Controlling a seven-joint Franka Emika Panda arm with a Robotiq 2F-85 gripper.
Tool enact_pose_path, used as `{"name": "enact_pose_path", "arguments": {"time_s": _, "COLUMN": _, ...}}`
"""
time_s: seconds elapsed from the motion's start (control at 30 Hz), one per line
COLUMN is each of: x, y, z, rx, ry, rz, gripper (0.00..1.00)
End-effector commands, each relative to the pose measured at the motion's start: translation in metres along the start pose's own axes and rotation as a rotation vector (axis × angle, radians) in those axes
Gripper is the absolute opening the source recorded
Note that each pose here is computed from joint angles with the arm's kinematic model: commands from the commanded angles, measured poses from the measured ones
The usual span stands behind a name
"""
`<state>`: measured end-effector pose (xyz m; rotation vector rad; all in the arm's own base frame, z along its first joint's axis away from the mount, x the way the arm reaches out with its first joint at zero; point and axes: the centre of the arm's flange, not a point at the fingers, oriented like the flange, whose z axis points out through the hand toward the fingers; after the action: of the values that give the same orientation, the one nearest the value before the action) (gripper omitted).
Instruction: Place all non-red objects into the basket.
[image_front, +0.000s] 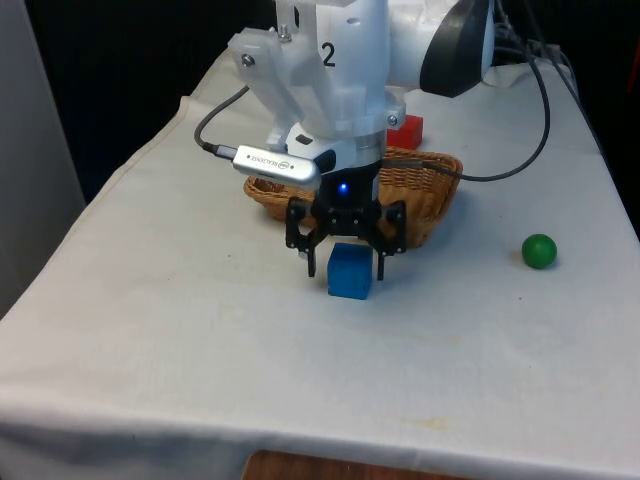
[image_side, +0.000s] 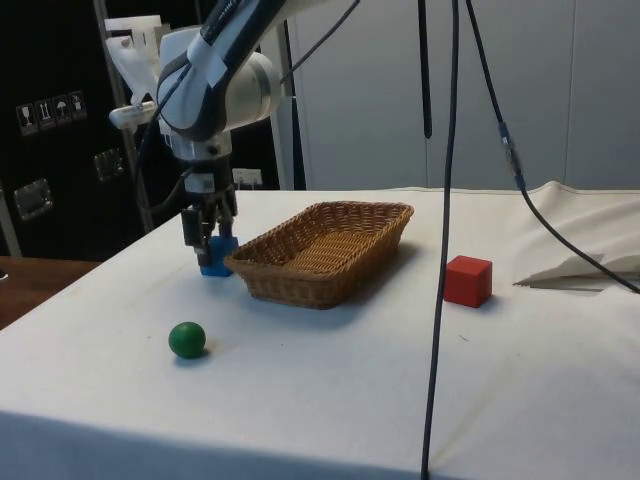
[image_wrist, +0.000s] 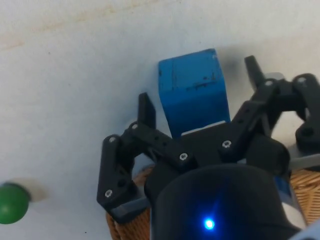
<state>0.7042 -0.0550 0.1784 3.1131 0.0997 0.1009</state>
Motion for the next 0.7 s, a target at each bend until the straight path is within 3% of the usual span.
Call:
{"name": "enact_pose_path", "arguments": {"time_s": 0.0, "x": -0.001, "y": 0.0, "z": -0.001, "rx": 0.0, "ry": 0.001, "rz": 0.006, "gripper": 0.79}}
{"name": "enact_pose_path", "arguments": {"time_s": 0.03, "x": 0.0, "y": 0.0, "z": 0.0, "rx": 0.0, "ry": 0.0, "rz": 0.001, "gripper": 0.68}}
{"name": "enact_pose_path", "arguments": {"time_s": 0.07, "x": -0.001, "y": 0.0, "z": -0.001, "rx": 0.0, "ry": 0.001, "rz": 0.006, "gripper": 0.68}}
{"name": "enact_pose_path", "arguments": {"time_s": 0.13, "x": -0.001, "y": 0.0, "z": -0.001, "rx": 0.0, "ry": 0.0, "rz": 0.008, "gripper": 0.45}}
{"name": "enact_pose_path", "arguments": {"time_s": 0.17, "x": -0.001, "y": 0.0, "z": -0.001, "rx": -0.001, "ry": 0.001, "rz": 0.007, "gripper": 0.23}}
{"name": "enact_pose_path", "arguments": {"time_s": 0.23, "x": -0.001, "y": 0.0, "z": -0.001, "rx": -0.001, "ry": 0.0, "rz": 0.008, "gripper": 0.03}}
{"name": "enact_pose_path", "arguments": {"time_s": 0.6, "x": 0.0, "y": 0.001, "z": -0.003, "rx": -0.001, "ry": 0.003, "rz": 0.006, "gripper": 0.01}}
{"name": "enact_pose_path", "arguments": {"time_s": 0.67, "x": 0.0, "y": 0.004, "z": -0.015, "rx": -0.006, "ry": 0.002, "rz": 0.009, "gripper": 0.01}}
